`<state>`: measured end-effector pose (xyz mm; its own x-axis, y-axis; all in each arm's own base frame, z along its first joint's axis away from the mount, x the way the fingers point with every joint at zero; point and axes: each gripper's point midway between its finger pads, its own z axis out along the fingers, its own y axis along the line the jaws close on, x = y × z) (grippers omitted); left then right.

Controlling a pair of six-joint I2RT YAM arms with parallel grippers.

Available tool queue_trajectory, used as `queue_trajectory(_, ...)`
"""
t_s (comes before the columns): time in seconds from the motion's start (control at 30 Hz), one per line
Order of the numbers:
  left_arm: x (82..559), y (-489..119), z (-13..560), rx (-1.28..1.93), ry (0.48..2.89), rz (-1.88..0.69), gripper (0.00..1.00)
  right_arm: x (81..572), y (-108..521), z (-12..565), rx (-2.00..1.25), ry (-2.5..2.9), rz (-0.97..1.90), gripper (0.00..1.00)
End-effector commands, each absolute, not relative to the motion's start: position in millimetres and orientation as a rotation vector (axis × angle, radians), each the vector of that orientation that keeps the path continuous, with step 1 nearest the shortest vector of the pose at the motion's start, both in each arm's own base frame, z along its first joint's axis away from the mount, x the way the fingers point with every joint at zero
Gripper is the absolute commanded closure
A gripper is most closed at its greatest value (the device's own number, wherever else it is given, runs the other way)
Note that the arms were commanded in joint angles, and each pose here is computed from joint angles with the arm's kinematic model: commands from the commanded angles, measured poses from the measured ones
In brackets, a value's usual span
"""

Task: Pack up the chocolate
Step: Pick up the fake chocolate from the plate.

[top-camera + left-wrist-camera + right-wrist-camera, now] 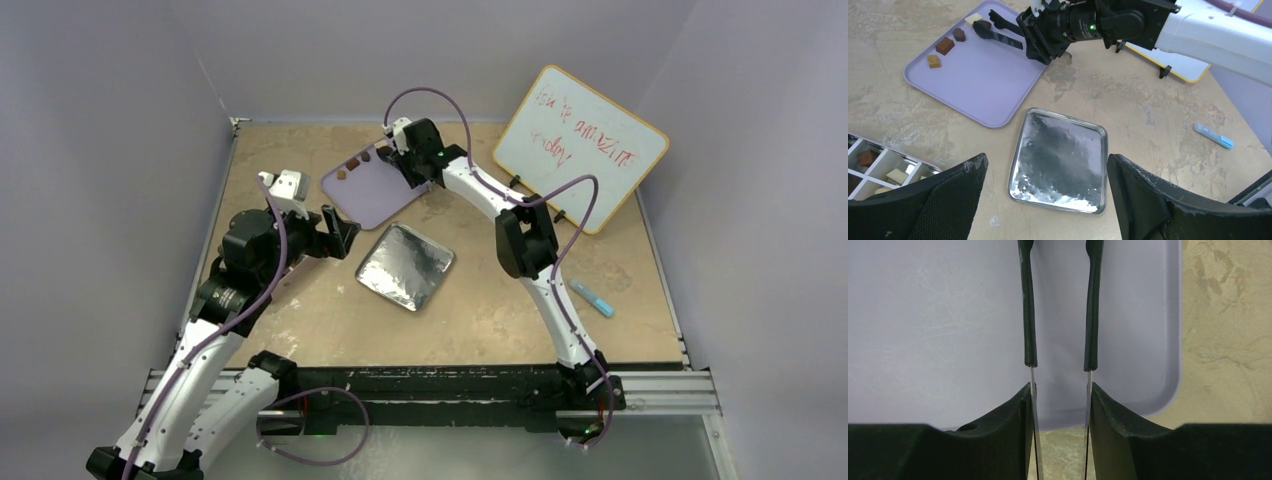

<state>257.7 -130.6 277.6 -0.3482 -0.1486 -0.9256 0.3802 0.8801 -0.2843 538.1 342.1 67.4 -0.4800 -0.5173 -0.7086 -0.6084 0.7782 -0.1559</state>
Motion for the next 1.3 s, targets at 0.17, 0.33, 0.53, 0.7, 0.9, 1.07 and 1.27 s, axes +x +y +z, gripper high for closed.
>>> queue_trajectory(0.17, 259.2, -123.0, 295.1, 0.150, 1.760, -0.523, 0.12, 549.7, 355.1, 83.9, -0.866, 2.100, 0.196, 0.60)
queue_trajectory(0.33, 258.0, -118.2, 297.6, 0.138, 1.748, -0.501, 0.12, 553.5, 356.1, 85.1, -0.868, 2.090, 0.188, 0.67)
queue_trajectory(0.53, 256.2, -116.2, 298.1, 0.147, 1.741, -0.488, 0.12, 555.1, 351.1, 105.2, -0.821, 2.049, 0.169, 0.77)
queue_trajectory(0.7, 256.1, -108.7, 301.6, 0.124, 1.724, -0.453, 0.12, 539.2, 354.0, 121.5, -0.792, 2.063, 0.245, 0.83)
queue_trajectory(0.9, 251.7, -103.1, 308.3, 0.097, 1.692, -0.446, 0.12, 505.4, 370.8, 140.8, -0.773, 2.060, 0.394, 0.84)
queue_trajectory(1.07, 248.8, -90.6, 316.8, 0.049, 1.653, -0.401, 0.12, 474.6, 388.4, 153.8, -0.749, 2.063, 0.541, 0.84)
queue_trajectory(1.27, 239.9, -85.8, 327.4, 0.026, 1.610, -0.412, 0.12, 433.9, 424.6, 169.3, -0.755, 2.039, 0.702, 0.83)
